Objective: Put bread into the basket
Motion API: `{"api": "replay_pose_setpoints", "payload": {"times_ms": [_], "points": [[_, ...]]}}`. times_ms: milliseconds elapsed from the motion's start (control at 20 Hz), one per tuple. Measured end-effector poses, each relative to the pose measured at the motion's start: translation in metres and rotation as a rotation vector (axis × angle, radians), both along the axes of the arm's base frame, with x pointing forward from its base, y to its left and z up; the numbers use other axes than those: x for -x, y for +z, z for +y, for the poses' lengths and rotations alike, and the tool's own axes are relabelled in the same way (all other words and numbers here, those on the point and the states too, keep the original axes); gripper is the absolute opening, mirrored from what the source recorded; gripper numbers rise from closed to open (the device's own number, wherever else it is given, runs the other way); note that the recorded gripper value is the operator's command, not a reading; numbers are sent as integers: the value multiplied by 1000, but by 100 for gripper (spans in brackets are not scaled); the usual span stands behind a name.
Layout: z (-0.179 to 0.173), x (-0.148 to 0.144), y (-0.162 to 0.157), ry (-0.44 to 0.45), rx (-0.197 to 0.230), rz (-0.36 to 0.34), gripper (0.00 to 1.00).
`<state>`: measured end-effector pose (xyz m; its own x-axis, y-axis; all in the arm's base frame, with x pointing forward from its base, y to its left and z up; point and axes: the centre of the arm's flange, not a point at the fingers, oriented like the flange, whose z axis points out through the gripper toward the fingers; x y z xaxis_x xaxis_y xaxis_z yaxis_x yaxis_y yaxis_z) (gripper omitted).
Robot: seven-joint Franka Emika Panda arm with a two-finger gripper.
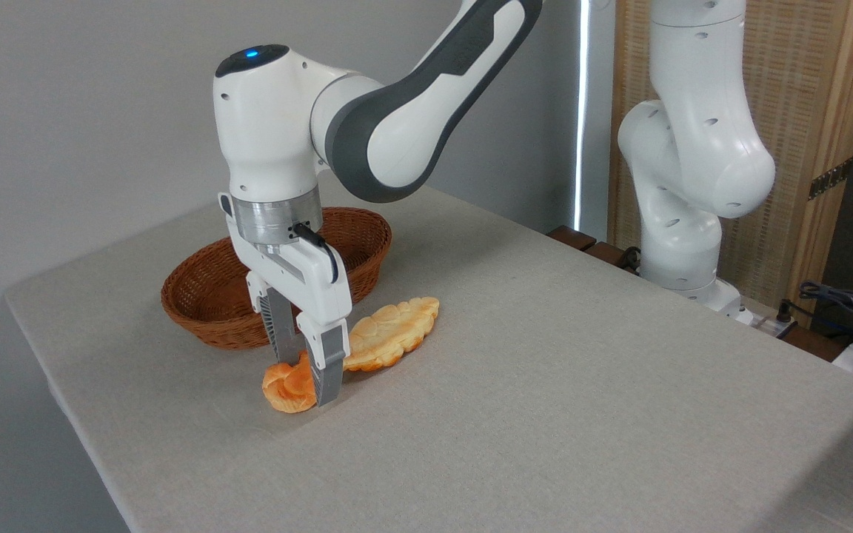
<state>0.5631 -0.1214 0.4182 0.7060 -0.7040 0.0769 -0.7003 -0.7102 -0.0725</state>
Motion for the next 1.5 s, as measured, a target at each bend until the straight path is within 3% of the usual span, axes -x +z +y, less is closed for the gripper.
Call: {"api": "replay_pose_setpoints", "payload": {"times_ms": [250,300,450,500,600,1500], "points": [[-9,-2,-7,-8,10,-6,100],[-11,-2,-8,-10,12,-7,92],[-14,-2,-9,-14,14,-8,50],[-14,-2,-9,-14,15,-8,43],[-14,-2,-9,-14,15,-8,39],[-15,-5,0,-5,31,-26,40]]}}
